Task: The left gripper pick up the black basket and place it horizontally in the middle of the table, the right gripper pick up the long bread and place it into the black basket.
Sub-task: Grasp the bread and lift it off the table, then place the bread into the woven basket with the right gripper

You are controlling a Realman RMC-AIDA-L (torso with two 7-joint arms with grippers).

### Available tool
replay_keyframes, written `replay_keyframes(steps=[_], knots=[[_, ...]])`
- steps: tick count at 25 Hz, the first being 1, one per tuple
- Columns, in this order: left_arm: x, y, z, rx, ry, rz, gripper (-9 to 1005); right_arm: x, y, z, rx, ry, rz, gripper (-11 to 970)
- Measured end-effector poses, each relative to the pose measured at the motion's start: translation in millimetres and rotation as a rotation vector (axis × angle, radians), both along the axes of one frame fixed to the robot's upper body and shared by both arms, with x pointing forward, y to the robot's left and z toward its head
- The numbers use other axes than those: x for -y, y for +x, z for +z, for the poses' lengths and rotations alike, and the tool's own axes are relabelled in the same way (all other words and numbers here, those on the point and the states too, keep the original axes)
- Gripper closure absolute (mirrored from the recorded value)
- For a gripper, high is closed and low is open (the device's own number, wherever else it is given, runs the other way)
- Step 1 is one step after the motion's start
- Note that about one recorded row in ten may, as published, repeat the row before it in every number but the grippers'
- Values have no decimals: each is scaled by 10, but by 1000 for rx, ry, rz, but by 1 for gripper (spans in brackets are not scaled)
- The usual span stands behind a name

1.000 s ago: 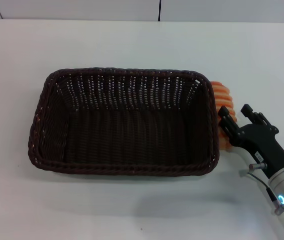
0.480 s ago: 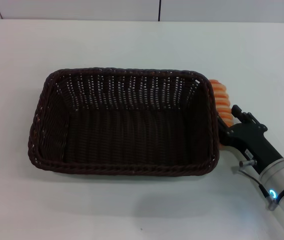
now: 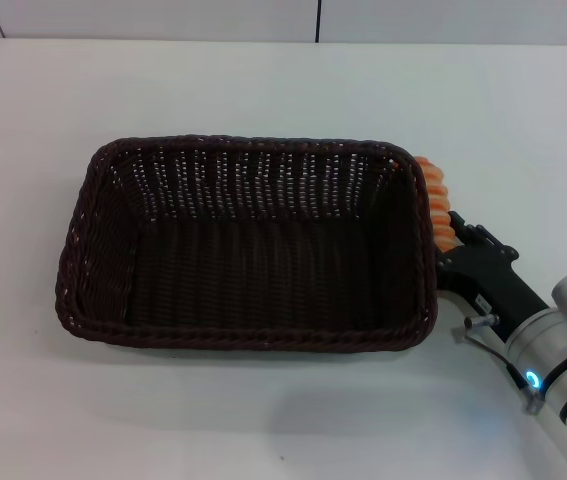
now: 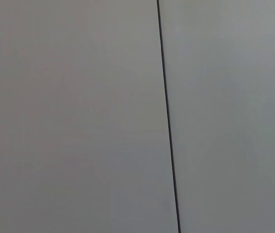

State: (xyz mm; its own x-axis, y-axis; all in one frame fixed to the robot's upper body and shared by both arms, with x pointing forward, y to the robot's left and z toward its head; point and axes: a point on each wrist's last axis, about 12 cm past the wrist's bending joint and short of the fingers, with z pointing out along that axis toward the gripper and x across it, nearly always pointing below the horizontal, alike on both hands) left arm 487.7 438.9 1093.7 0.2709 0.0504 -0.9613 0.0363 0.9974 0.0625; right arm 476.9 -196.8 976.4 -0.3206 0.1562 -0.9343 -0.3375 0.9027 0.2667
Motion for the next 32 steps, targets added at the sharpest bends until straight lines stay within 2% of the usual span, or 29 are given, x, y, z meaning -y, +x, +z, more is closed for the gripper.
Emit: replay_keyframes(steps=[2, 5, 8, 9, 10, 11, 12, 13, 15, 16, 17, 18, 20, 22, 23, 24, 27, 30, 32], knots=[[0, -8, 5, 6, 0, -1, 208, -5, -4, 4, 2, 4, -1, 343], [-3, -11, 6, 7, 0, 0, 208, 18, -33, 22, 23, 23, -20, 407], [-2, -12, 7, 8, 0, 0, 209, 130, -114, 72, 88, 65, -91, 461], [-1, -12, 7, 8, 0, -1, 209, 246, -196, 138, 165, 103, -163, 472], [-1, -12, 7, 8, 0, -1, 210, 246, -196, 138, 165, 103, -163, 482], [-3, -14, 6, 7, 0, 0, 210, 309, -256, 182, 216, 122, -200, 493], [-7, -21, 4, 7, 0, 2, 210, 408, -373, 264, 308, 149, -255, 504], [-7, -21, 4, 7, 0, 2, 210, 408, -373, 264, 308, 149, -255, 514], [-14, -29, 2, 7, -2, 6, 211, 443, -474, 378, 419, 177, -262, 533], [-14, -29, 1, 7, -2, 6, 211, 428, -511, 427, 463, 191, -239, 543], [-14, -29, 0, 6, -2, 6, 211, 336, -564, 519, 536, 223, -148, 553], [-14, -29, 0, 6, -2, 6, 211, 336, -564, 519, 536, 223, -148, 561], [-7, -27, -3, 6, -3, 5, 212, 178, -576, 591, 583, 252, -20, 577], [7, -25, -10, 6, -6, 4, 212, 24, -550, 622, 599, 251, 93, 594], [11, -24, -12, 6, -7, 3, 212, -130, -488, 617, 580, 227, 196, 602], [14, -24, -13, 6, -8, 3, 213, -204, -450, 602, 556, 212, 244, 597], [21, -23, -15, 6, -9, 1, 213, -358, -343, 555, 489, 164, 336, 580], [22, -27, -17, 6, -10, 2, 214, -375, -342, 555, 488, 161, 346, 564], [16, -40, -23, 6, -12, 6, 215, -271, -378, 582, 526, 177, 293, 553]])
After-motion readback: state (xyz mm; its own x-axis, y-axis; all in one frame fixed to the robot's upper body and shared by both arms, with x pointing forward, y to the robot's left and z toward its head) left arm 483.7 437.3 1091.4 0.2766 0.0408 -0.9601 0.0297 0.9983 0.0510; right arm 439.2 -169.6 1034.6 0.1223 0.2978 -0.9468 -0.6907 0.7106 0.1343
